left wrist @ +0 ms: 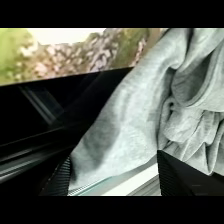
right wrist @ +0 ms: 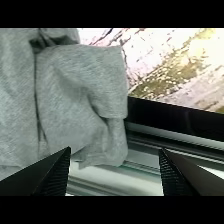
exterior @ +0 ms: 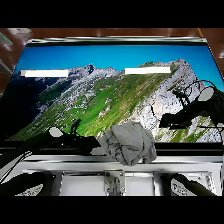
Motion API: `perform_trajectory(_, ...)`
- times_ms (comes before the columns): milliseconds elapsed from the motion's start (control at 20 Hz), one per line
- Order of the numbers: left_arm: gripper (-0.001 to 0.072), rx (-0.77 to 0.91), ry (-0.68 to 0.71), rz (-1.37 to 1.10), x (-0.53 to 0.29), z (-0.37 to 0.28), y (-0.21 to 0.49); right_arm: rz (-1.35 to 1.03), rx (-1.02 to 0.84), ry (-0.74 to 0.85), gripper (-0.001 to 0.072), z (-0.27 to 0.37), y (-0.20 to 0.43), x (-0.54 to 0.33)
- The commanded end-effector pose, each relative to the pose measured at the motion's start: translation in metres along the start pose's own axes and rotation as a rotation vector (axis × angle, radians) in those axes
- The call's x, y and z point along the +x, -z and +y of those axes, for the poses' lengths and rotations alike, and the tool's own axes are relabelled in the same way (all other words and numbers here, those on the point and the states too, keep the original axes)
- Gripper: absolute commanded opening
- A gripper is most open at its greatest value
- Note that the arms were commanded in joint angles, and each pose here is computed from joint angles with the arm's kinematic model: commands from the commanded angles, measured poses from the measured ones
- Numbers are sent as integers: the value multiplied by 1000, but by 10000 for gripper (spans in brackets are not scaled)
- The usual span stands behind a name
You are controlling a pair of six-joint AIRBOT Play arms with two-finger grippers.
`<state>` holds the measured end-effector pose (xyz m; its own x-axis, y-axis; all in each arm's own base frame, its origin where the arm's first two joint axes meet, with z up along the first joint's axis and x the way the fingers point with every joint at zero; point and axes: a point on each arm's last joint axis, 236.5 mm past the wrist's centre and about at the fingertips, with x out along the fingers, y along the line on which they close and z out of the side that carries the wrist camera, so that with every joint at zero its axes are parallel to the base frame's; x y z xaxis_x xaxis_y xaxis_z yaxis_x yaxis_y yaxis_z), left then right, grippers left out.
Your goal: Fold the shirts.
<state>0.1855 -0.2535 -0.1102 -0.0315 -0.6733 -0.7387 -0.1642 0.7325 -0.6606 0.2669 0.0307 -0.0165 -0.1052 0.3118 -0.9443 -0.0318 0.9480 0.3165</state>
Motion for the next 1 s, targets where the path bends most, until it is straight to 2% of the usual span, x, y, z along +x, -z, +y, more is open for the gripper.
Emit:
perform_trajectory(0, 585, -13, 23, -25, 10, -12, 1, 22, 42, 103, 675, -28, 5, 1)
perform_trajectory(50, 581, -14, 18, -17, 12, -11, 3, 31, 69, 65, 674, -27, 8, 6)
perform_trajectory(100, 448, -22, 15, -11, 13, -9, 4, 41, 104, 8, 674, -24, 12, 12)
perform_trajectory(150, 213, -23, 13, -8, 14, -8, 4, 50, 132, -74, 674, -17, 18, 20)
perform_trajectory(200, 44, -22, 16, 0, 14, -9, 6, 52, 146, -169, 674, -7, 23, 27)
perform_trajectory(300, 43, -5, 25, 20, 13, -13, 10, 48, 199, -268, 674, -2, 32, 41)
perform_trajectory(400, 42, 27, 36, 39, 12, -18, 13, 71, 257, -220, 674, -19, 45, 65)
perform_trajectory(650, 42, 71, 60, 103, 8, -27, 26, 69, 247, -316, 674, 10, 28, 111)
perform_trajectory(800, 42, 67, 70, 107, 4, -29, 26, 74, 267, -290, 670, 11, 21, 129)
perform_trajectory(850, 42, 66, 74, 96, 2, -30, 23, 75, 274, -285, 560, 11, 20, 131)
perform_trajectory(950, 42, 76, 89, 66, -4, -34, 12, 56, 256, -291, 99, 12, 16, 131)
